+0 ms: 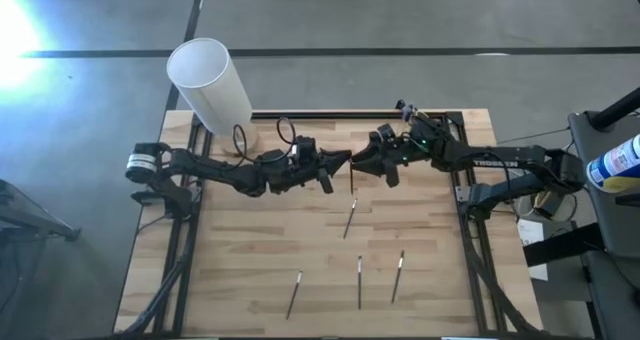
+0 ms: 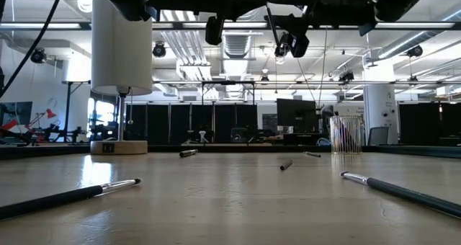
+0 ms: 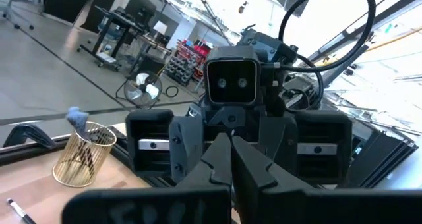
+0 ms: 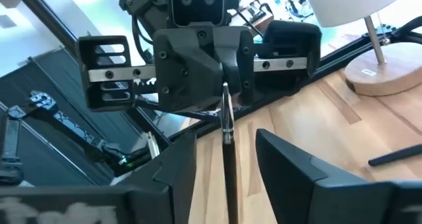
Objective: Put items in baskets/containers
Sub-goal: Put the liner brush into the yellow container
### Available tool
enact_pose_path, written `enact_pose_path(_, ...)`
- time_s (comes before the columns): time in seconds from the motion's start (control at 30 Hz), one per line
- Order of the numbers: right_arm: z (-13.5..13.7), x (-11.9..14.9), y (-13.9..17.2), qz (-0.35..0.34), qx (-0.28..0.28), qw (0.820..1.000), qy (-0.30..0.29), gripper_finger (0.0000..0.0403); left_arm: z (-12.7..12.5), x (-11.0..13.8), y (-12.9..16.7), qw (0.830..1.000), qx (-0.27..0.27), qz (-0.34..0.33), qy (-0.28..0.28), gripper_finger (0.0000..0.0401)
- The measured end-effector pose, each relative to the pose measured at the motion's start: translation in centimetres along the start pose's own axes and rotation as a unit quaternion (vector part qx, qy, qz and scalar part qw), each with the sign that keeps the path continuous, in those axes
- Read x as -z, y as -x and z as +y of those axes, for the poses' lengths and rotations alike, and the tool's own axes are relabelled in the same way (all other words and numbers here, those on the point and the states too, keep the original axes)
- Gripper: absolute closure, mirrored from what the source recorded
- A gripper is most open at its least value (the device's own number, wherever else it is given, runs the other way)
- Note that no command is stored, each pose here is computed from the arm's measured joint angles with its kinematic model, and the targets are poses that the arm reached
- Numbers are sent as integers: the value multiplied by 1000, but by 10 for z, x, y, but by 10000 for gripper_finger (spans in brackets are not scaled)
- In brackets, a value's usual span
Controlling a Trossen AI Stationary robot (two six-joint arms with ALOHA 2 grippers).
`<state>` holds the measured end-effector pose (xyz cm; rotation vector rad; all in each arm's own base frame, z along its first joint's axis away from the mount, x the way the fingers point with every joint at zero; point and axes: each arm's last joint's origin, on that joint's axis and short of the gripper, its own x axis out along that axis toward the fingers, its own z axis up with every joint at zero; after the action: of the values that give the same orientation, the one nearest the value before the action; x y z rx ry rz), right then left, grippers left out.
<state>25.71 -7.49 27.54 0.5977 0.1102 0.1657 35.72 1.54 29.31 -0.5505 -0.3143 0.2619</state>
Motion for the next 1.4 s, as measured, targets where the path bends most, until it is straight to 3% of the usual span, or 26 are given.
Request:
enact_pose_path(0.17,-3,-2,-7,6,0,1000,8,296,1,1,0,1000,-2,4,-2,401)
enact_pose_path(0.37,1,-2,0,-1,-2,1000,31,381,1,2,1,1000,-1,7,0,401)
enact_pose_path(0.57,7,-8,9,-16,14,998,66,386,2,2,1,1000,-8,12,21,381)
enact_pose_path(0.77,0,-14,33,-20,116,987,110,388,4,-1,2,999,-27,8,25,342)
enact_pose_path(0.9,-15,-21,65,-28,240,960,144,388,5,-1,2,999,-28,12,22,328)
enact_pose_path(1.13,-63,-27,123,-60,438,879,176,389,5,2,2,999,-29,24,24,325)
enact_pose_path(1.27,-86,-32,149,-80,509,838,180,389,6,3,2,999,-32,33,24,325)
enact_pose_path(1.4,-104,-32,163,-81,543,818,174,390,6,4,3,999,-31,35,24,325)
